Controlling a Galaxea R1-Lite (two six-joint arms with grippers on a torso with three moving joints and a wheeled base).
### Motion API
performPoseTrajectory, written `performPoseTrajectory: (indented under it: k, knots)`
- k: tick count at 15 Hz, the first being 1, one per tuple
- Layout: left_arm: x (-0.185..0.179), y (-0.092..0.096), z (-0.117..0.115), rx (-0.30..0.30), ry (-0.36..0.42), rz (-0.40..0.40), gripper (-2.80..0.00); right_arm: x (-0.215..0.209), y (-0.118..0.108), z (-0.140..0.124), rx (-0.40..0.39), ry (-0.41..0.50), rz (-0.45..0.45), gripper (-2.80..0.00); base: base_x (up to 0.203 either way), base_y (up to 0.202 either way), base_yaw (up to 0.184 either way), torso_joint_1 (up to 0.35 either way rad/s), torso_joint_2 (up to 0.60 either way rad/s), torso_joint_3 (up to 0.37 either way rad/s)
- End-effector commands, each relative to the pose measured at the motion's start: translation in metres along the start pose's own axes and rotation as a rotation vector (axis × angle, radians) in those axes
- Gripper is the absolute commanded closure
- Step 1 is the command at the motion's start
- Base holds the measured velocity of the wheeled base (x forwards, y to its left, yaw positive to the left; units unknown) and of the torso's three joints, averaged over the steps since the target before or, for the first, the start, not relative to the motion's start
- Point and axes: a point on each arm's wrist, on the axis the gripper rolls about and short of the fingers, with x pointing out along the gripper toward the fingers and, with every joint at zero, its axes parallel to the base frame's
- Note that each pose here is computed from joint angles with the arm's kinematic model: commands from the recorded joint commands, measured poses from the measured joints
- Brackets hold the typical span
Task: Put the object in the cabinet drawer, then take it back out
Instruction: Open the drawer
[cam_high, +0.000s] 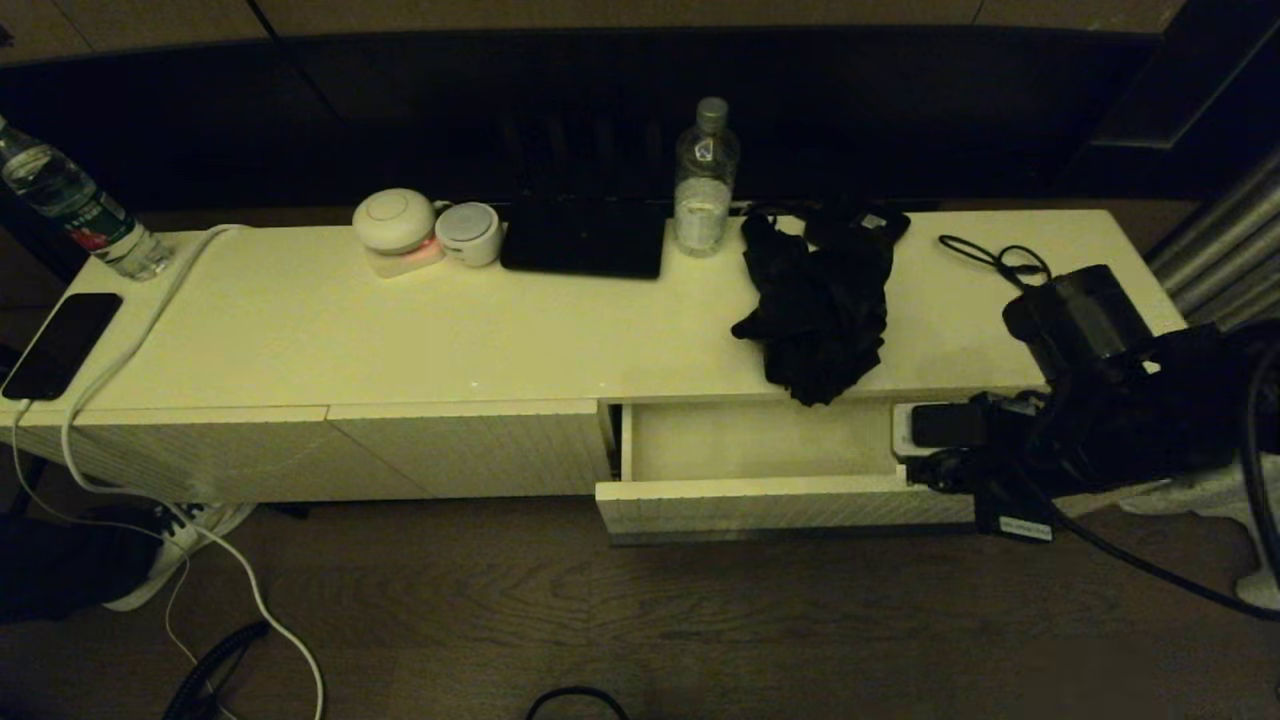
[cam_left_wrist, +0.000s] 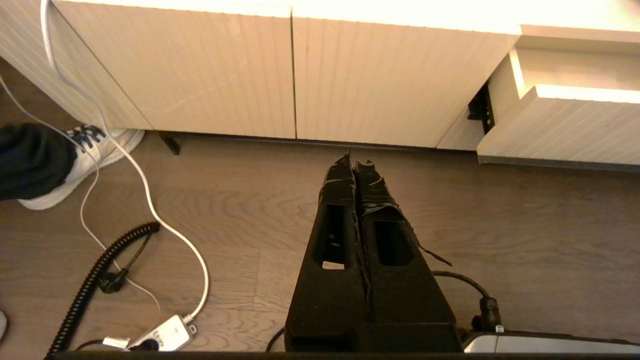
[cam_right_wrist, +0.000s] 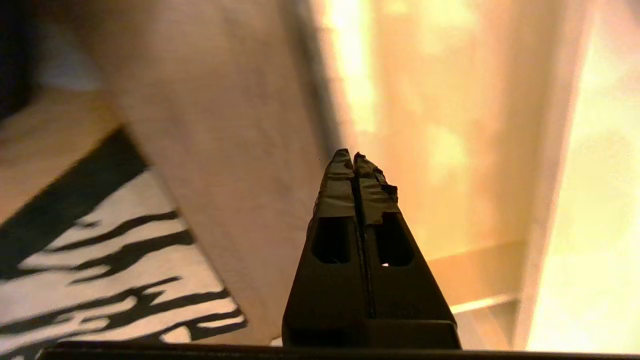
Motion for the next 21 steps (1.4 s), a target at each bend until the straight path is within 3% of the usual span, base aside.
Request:
performPoseTrajectory:
  k: [1, 12, 21]
  knots:
    - [0.0, 0.0, 0.0, -0.001, -0.002, 0.001, 0.0, 0.027, -0.004, -0.001, 0.005, 0.025, 0.007, 0.0, 0.0, 0.0, 0.0, 0.0, 0.0, 0.0]
    - [0.0, 0.0, 0.0, -0.001, -0.002, 0.001, 0.0, 0.05, -0.024, 0.002, 0.043, 0.003, -0.064, 0.0, 0.0, 0.0, 0.0, 0.0, 0.0, 0.0]
    - [0.0, 0.0, 0.0, -0.001, -0.002, 0.001, 0.0, 0.046, 0.007, -0.013, 0.038, 0.052, 0.031, 0.0, 0.0, 0.0, 0.0, 0.0, 0.0, 0.0]
